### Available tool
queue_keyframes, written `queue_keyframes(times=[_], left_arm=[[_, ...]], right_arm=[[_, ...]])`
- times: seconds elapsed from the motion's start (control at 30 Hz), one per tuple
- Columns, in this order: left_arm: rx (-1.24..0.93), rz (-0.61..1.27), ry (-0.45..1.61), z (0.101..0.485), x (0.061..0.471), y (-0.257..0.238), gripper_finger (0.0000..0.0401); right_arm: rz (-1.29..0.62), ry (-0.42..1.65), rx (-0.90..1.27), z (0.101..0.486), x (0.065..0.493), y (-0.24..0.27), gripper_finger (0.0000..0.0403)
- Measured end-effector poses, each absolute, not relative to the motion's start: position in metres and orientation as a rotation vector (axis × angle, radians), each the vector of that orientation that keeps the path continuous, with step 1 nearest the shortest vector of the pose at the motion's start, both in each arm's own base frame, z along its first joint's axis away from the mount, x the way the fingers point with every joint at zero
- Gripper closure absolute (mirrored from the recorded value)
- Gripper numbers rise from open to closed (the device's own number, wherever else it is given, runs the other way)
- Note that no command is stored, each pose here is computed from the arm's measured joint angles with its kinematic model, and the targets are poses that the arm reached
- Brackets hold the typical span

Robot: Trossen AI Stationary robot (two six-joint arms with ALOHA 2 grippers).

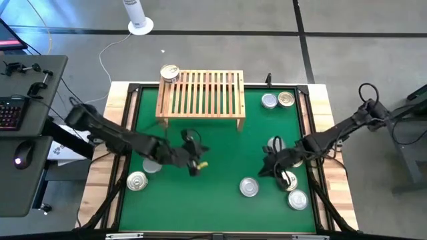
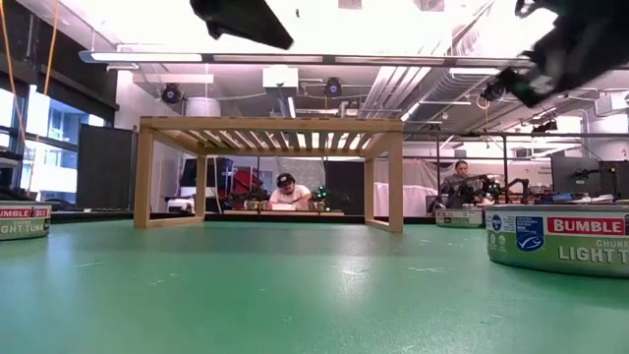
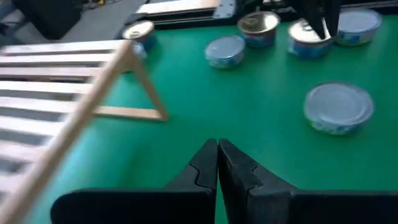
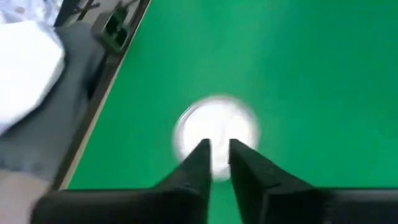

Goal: Stack canned seafood by type on shelf
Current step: Put the green white tuna can on the shelf

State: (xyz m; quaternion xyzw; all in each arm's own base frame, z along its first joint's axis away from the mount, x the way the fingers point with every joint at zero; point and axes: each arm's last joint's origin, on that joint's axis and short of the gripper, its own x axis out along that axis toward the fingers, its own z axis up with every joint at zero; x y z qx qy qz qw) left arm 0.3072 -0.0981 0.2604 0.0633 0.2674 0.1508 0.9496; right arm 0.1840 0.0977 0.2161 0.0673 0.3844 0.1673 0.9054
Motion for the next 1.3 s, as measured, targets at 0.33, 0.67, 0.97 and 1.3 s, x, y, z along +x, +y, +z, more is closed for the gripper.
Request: queue_keyframes(times=[0.33, 0.67, 0.97, 1.3], left_arm=[[0.054, 0.137, 0.518, 0.195, 0.352, -0.132, 0.0401], [-0.027, -0.008, 0.591, 0.160, 0.364, -0.138, 0.0401], [-0.109, -0.178, 0.618, 0.130, 0.377, -0.137, 0.0401], [-0.197, -0.171, 0.586, 0.103, 0.394, -0.116, 0.0401]], right_arm=[[0.199, 0.978, 0.266, 0.181, 0.163, 0.152, 0.0093], [-0.115, 0.810, 0.239, 0.128, 0.173, 0.184, 0.0023], [-0.168, 0.620, 0.210, 0.086, 0.185, 0.207, 0.0023], [-0.208, 0.497, 0.110, 0.072, 0.198, 0.207, 0.0023]])
